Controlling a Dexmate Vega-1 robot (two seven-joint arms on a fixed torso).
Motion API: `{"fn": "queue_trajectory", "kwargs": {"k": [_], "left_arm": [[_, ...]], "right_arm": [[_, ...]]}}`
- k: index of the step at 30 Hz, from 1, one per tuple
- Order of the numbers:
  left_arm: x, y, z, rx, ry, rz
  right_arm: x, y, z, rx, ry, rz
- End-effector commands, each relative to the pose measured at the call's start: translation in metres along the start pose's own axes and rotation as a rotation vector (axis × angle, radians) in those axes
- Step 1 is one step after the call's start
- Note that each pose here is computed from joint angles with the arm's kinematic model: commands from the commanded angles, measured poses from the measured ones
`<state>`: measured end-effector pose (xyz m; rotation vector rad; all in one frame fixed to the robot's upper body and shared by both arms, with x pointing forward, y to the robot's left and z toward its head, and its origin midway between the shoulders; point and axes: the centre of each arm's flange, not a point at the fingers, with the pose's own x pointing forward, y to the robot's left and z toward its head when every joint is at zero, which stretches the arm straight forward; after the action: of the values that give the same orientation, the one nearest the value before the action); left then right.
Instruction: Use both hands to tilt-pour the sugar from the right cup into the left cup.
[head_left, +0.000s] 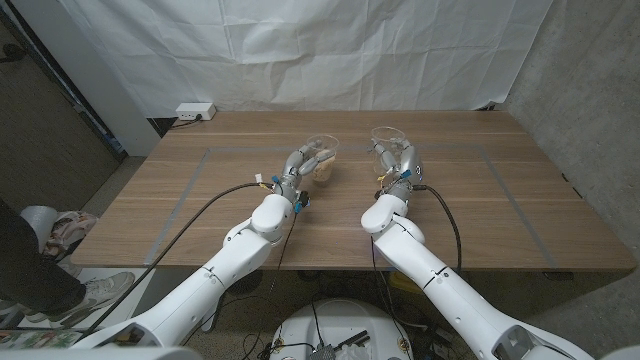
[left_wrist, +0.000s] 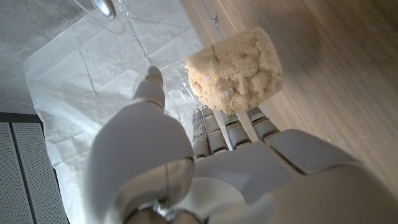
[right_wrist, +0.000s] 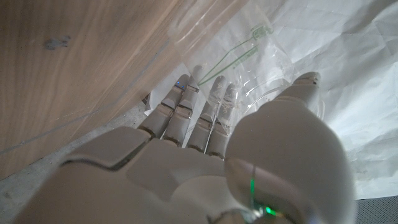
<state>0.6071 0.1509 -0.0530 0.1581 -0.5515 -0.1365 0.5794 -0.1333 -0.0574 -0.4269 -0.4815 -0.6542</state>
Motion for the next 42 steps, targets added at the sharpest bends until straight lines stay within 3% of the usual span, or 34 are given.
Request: {"fn": "queue_trajectory", "kwargs": {"k": [1,11,24,32,35,42], "left_arm": [[-0.005,0.001,-0.003,0.005,0.046,0.012],[-0.004,0.003,-0.002,0.016,0.068,0.004],[-0.001,0.002,-0.002,0.031,0.109,-0.031],[-0.003,0.005,-0.001,0.049,0.117,-0.071],[-0.002,0.006,0.001,0.063,0.111,-0.1],[-0.001,0.008,0.007,0.079,0.092,-0.139]], "right_arm": [[-0.005,0.014,-0.014,-0.026,0.037,0.037],[-0.007,0.023,-0.02,-0.026,0.06,0.079],[-0.007,0.029,-0.027,-0.068,0.054,0.063],[-0.006,0.028,-0.03,-0.059,0.035,0.122],[-0.004,0.025,-0.032,-0.038,0.03,0.181],[-0.006,0.023,-0.034,-0.032,0.022,0.191]]}}
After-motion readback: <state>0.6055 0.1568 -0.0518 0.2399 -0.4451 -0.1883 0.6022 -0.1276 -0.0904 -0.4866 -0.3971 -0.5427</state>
